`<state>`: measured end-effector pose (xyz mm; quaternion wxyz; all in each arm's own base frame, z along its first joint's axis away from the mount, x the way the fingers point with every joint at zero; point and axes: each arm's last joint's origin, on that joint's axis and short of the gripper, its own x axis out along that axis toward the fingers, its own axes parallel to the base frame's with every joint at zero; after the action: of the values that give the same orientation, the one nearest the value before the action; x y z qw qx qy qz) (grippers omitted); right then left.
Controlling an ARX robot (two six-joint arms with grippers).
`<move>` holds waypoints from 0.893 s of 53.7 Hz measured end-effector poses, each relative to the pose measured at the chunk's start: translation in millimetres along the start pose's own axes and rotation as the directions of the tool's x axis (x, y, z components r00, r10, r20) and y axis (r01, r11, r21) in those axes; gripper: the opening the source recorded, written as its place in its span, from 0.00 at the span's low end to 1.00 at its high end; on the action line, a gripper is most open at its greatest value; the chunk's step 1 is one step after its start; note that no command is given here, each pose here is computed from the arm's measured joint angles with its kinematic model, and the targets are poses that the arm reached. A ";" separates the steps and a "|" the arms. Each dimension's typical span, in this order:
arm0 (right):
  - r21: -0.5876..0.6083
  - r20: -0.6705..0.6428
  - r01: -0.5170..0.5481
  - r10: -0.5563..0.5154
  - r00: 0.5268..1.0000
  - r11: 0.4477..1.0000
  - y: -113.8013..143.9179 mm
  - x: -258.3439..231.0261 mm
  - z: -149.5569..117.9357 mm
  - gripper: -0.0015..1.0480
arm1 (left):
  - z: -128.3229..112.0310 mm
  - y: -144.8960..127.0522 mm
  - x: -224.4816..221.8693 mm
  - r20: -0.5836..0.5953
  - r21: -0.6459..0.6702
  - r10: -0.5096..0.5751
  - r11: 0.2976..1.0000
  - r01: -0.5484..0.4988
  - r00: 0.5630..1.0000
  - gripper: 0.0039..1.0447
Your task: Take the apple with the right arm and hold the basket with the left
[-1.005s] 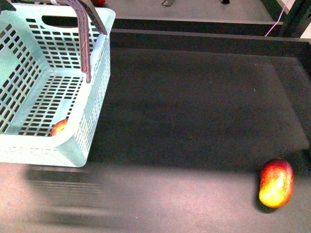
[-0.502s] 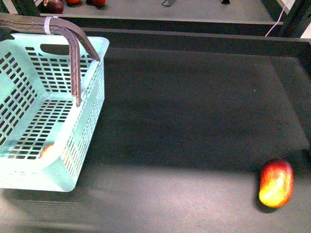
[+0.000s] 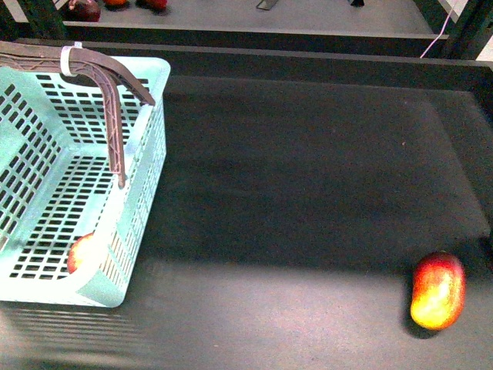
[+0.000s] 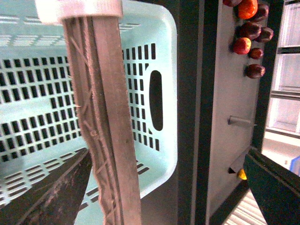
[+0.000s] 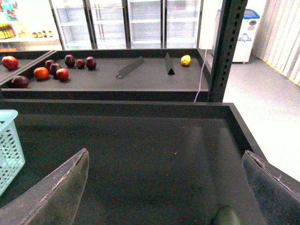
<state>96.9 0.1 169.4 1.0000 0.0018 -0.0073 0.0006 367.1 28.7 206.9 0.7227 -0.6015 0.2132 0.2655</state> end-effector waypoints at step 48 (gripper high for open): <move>0.000 0.000 0.002 -0.002 1.000 1.000 0.0 0.0 0.0 0.92 | -31.2 133.3 -125.8 -0.013 0.980 -0.633 0.147 0.136 0.774 0.03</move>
<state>96.9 0.1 169.4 1.0000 0.0018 -0.0073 -0.0002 185.4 0.0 179.3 1.0000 -0.0073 0.0045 0.0000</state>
